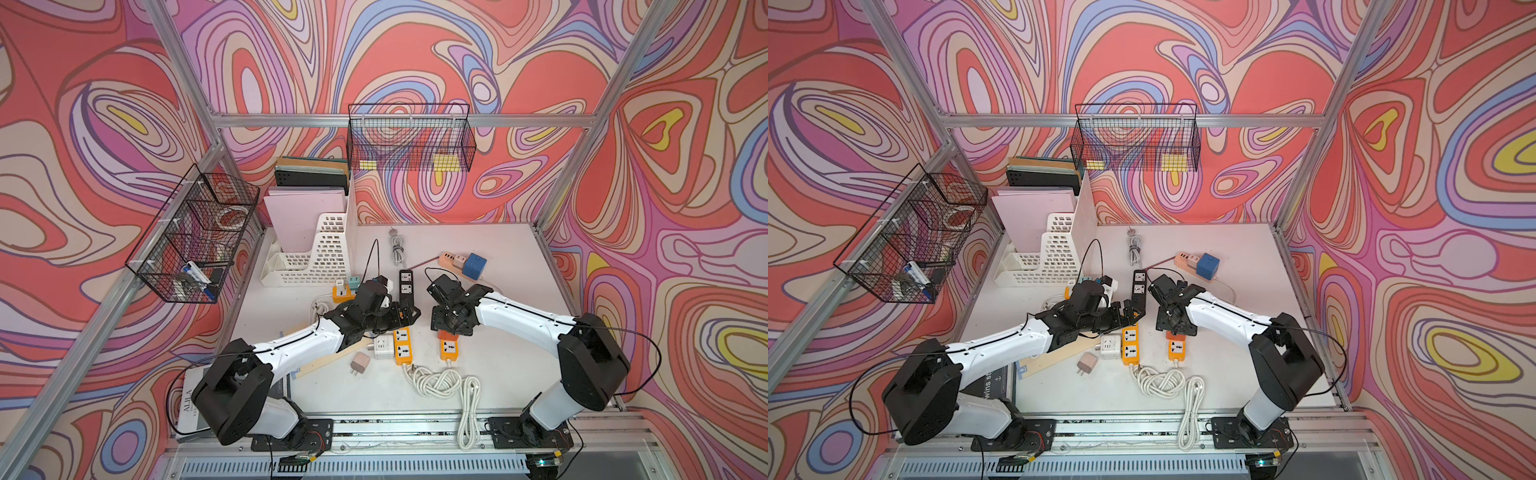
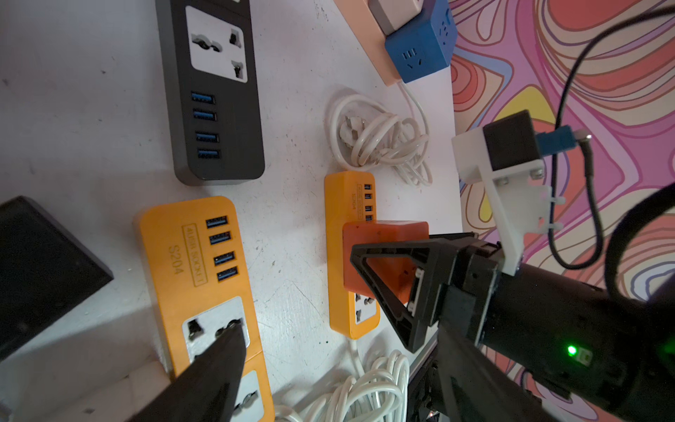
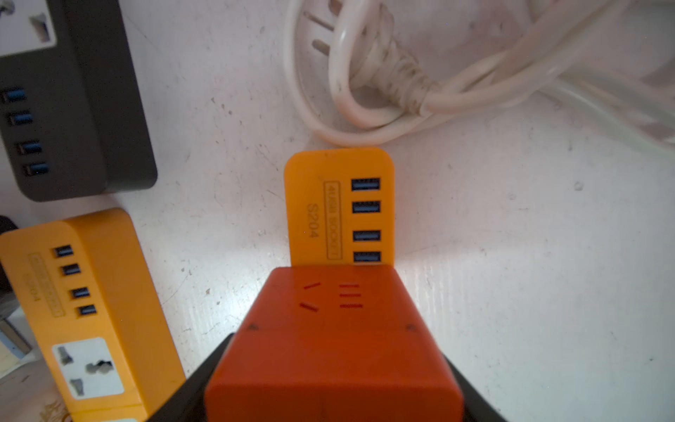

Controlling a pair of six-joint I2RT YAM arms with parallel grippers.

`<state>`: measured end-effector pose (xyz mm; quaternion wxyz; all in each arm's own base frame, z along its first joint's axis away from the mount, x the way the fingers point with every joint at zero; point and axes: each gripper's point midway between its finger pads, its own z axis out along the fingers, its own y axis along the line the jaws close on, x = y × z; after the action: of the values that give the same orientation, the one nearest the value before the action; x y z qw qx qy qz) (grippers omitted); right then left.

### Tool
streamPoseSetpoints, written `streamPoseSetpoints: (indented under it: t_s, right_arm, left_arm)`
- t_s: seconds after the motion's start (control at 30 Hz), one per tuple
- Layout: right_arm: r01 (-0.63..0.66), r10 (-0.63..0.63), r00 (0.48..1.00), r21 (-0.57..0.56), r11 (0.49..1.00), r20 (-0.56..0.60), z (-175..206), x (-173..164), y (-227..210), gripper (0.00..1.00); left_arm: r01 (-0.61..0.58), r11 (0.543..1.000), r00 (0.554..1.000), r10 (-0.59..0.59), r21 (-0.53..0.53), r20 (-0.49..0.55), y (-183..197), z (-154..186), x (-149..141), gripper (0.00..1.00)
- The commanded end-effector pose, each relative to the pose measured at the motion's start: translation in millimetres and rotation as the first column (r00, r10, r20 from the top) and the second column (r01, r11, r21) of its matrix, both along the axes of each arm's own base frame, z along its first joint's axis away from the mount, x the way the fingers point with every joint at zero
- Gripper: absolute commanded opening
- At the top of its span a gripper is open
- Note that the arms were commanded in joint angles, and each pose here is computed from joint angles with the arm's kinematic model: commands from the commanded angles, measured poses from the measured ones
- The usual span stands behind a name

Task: Pull the plug off the socket
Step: Remove the plug from the socket.

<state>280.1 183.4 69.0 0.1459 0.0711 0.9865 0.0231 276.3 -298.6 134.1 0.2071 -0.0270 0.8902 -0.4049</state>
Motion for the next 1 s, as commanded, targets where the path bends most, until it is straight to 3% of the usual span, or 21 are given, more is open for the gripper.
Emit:
streamPoseSetpoints:
  t_s: [0.0, 0.13, 0.33, 0.53, 0.97]
  right_arm:
    - [0.008, -0.009, 1.000, 0.015, 1.000, 0.023, 6, 3, 4, 0.56]
    - [0.017, -0.019, 0.999, 0.050, 0.999, 0.044, 12, 0, 4, 0.45]
    - [0.025, -0.033, 0.997, 0.112, 0.993, 0.065, 13, 5, 3, 0.43]
    - [0.083, -0.098, 0.993, 0.202, 0.976, 0.069, 12, 10, -7, 0.43]
    - [0.112, -0.129, 0.990, 0.242, 0.964, 0.055, 14, 11, -20, 0.42]
  left_arm:
    - [0.023, 0.999, 0.999, -0.022, -0.042, 0.028, -6, 17, 2, 0.87]
    - [0.066, 0.994, 0.998, -0.066, -0.090, -0.003, -16, 14, -4, 0.86]
    - [0.128, 0.979, 0.989, -0.138, -0.157, -0.060, -39, 8, -8, 0.84]
    - [0.218, 0.965, 0.969, -0.231, -0.143, -0.085, -66, -8, -21, 0.79]
    - [0.319, 0.942, 0.930, -0.332, -0.104, -0.155, -103, -58, -37, 0.50]
